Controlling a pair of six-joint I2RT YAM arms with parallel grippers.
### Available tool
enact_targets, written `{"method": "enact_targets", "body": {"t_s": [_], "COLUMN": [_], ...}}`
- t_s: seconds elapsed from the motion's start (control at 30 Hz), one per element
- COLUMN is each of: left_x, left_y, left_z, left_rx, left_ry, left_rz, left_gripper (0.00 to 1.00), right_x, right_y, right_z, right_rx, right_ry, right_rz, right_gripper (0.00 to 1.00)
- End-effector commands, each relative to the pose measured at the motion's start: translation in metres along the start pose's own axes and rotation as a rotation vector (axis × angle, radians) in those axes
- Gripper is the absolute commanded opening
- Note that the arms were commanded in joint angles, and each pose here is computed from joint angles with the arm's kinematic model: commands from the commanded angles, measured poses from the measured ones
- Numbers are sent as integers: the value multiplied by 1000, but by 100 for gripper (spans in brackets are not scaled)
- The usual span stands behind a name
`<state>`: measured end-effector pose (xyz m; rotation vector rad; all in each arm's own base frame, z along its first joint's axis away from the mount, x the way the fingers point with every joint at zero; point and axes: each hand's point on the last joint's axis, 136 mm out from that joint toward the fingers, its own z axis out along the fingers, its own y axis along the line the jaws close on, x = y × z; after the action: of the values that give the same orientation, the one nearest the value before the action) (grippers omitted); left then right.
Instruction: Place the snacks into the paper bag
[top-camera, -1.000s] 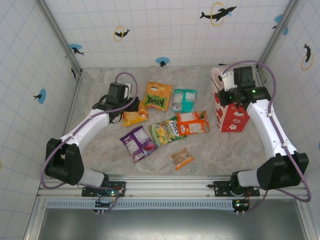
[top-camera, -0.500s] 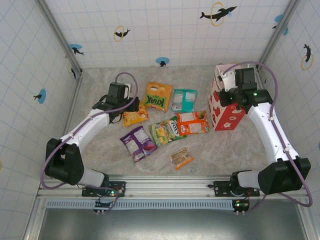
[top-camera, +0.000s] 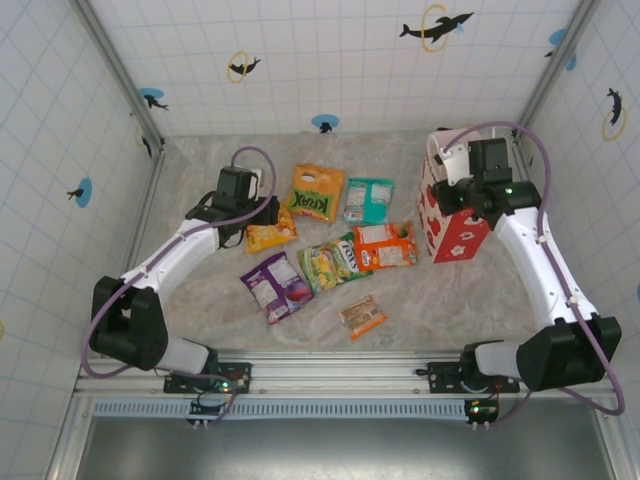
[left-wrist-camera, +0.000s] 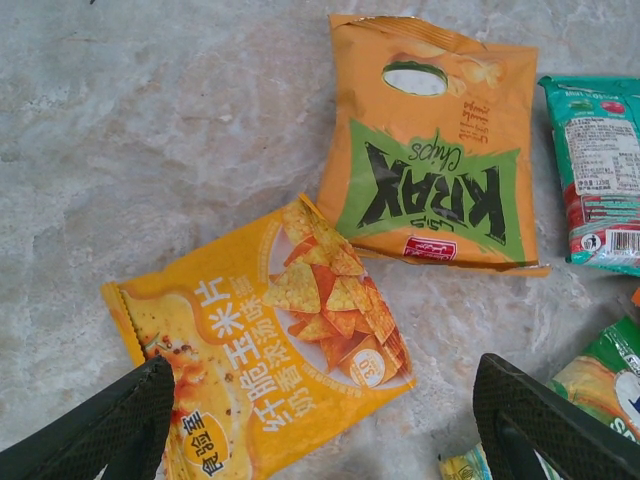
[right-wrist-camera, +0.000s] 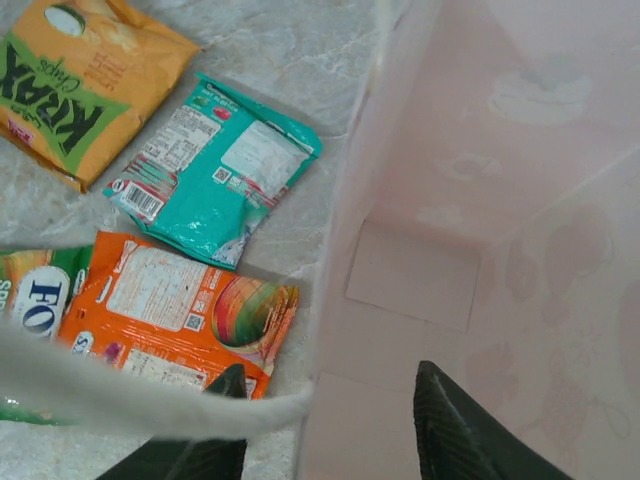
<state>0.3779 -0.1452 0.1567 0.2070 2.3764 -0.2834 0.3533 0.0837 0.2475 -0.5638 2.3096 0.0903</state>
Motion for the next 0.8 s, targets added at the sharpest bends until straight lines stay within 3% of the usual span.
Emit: {"method": "enact_targets", "body": {"t_s": [0.0, 0.3, 0.77], "left_x": [-3, -3, 7], "left_y": [-6, -9, -30], "left_z": [-5, -6, -11], "left_rx": [23, 39, 169], "left_ry": [-18, -17, 25], "left_rz": [-17, -16, -52], "left_gripper": [80, 80, 76], "right_x": [-5, -11, -43], "right_y": [-1, -13, -14], "right_z": [-15, -24, -71], "right_rx": [27, 97, 131], "right_ry": [-36, -52, -225], "right_rz": [4, 37, 109], "right_gripper": [50, 63, 67]}}
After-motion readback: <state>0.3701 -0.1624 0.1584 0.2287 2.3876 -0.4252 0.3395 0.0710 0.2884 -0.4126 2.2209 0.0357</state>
